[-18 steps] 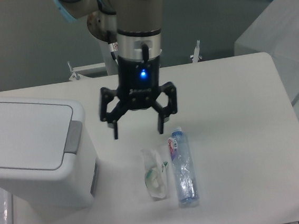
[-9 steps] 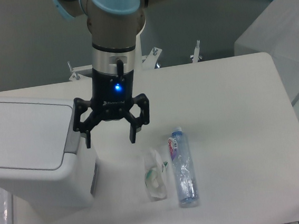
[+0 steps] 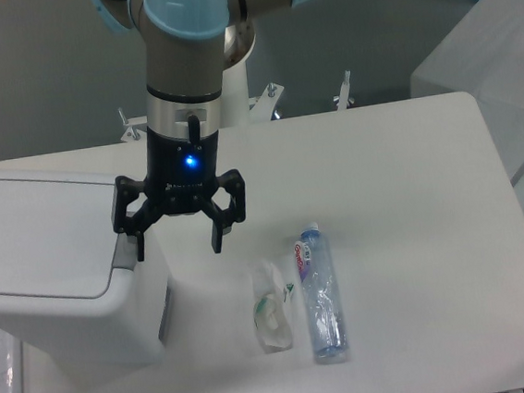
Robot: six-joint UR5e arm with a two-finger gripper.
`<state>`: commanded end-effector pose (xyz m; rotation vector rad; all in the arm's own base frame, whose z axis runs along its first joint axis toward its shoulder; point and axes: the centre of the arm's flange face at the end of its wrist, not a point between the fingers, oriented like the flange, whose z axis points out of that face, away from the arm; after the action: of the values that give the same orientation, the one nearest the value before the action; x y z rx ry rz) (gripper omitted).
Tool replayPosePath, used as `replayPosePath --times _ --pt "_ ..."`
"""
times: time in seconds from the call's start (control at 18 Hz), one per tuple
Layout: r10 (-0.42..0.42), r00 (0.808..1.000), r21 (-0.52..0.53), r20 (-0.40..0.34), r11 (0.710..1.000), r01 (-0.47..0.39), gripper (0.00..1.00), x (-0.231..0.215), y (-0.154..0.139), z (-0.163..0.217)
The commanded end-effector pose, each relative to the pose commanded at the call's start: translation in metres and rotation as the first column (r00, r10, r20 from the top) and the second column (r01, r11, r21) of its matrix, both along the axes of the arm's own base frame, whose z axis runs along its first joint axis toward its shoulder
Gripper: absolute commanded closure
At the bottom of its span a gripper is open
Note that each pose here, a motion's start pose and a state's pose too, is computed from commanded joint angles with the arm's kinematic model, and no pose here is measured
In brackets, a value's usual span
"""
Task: Open the trash can
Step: 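Lower the gripper finger onto the lid's front edge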
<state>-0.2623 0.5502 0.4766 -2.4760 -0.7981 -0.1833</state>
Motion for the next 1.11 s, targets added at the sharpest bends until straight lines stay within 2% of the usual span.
replayPosePath --times 1.11 --pt "-0.004 1.0 -0.006 0.002 1.0 0.004 0.0 0.0012 0.0012 -0.0034"
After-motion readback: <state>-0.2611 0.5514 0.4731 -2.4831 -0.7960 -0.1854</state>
